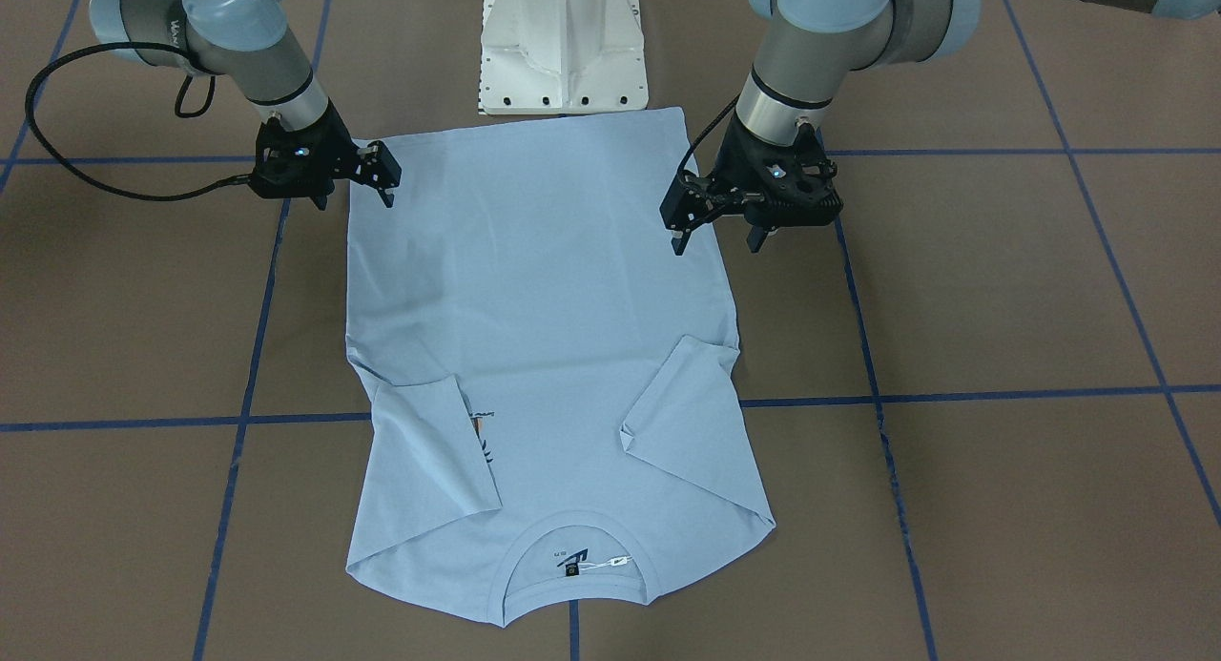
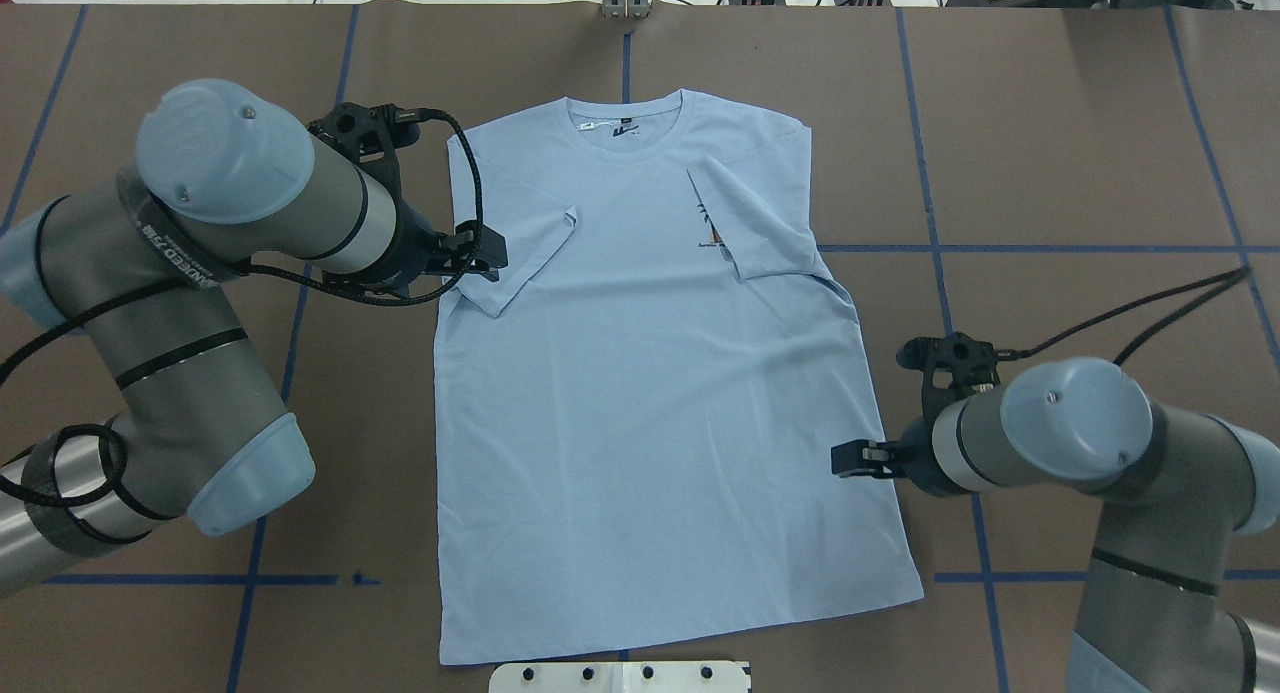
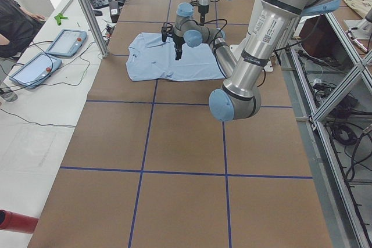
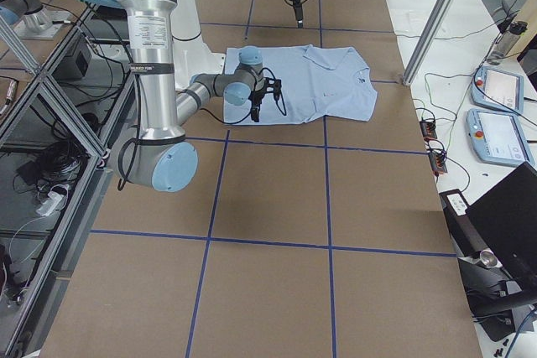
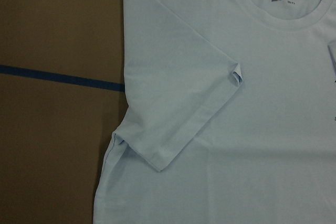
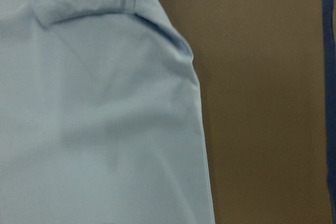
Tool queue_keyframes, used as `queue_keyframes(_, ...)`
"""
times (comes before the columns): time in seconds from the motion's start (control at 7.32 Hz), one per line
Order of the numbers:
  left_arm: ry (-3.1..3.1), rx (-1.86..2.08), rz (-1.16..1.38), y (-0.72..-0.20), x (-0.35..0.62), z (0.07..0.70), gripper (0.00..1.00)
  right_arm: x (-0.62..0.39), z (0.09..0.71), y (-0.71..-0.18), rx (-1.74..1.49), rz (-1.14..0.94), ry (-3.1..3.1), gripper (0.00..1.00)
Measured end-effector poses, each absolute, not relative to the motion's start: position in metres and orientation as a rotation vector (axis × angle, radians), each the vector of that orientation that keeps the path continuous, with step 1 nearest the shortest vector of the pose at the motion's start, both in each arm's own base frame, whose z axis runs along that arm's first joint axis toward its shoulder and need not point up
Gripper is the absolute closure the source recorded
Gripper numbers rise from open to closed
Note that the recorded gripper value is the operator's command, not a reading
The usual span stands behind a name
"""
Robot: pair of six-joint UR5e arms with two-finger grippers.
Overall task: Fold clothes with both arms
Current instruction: 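Move the right gripper to the hem corner nearest the robot while the left gripper follows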
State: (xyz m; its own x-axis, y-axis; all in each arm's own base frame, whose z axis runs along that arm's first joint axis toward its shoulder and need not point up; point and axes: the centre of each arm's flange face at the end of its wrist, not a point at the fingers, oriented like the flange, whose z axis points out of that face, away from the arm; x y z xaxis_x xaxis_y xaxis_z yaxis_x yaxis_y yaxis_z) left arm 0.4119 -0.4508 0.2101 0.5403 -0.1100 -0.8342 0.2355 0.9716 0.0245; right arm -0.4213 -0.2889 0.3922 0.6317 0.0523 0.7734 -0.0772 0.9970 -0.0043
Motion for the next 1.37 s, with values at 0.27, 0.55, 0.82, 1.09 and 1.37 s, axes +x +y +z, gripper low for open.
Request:
queue_keyframes(0.27,0.984,0.143,-0.204,-0.448,0.409,0.206,0.0,-0.417,0.405,-0.241,0.007,0.06,-0.884,0.01)
queue_keyframes(0.55,0.991,0.146,-0.202,-0.446,0.407,0.203,0.0,-0.417,0.418,-0.22,-0.005,0.048,-0.855,0.1)
queue_keyframes(0.82,0.991,0.146,-0.201,-0.446,0.406,0.204,0.0,-0.419,0.421,-0.215,-0.009,0.044,-0.849,0.16)
queue_keyframes(1.09,0.989,0.145,-0.202,-0.446,0.406,0.205,0.0,-0.422,0.418,-0.214,-0.012,0.039,-0.854,0.35)
queue_keyframes(1.37,0.987,0.144,-0.203,-0.446,0.406,0.206,0.0,-0.425,0.419,-0.214,-0.016,0.037,-0.854,0.71)
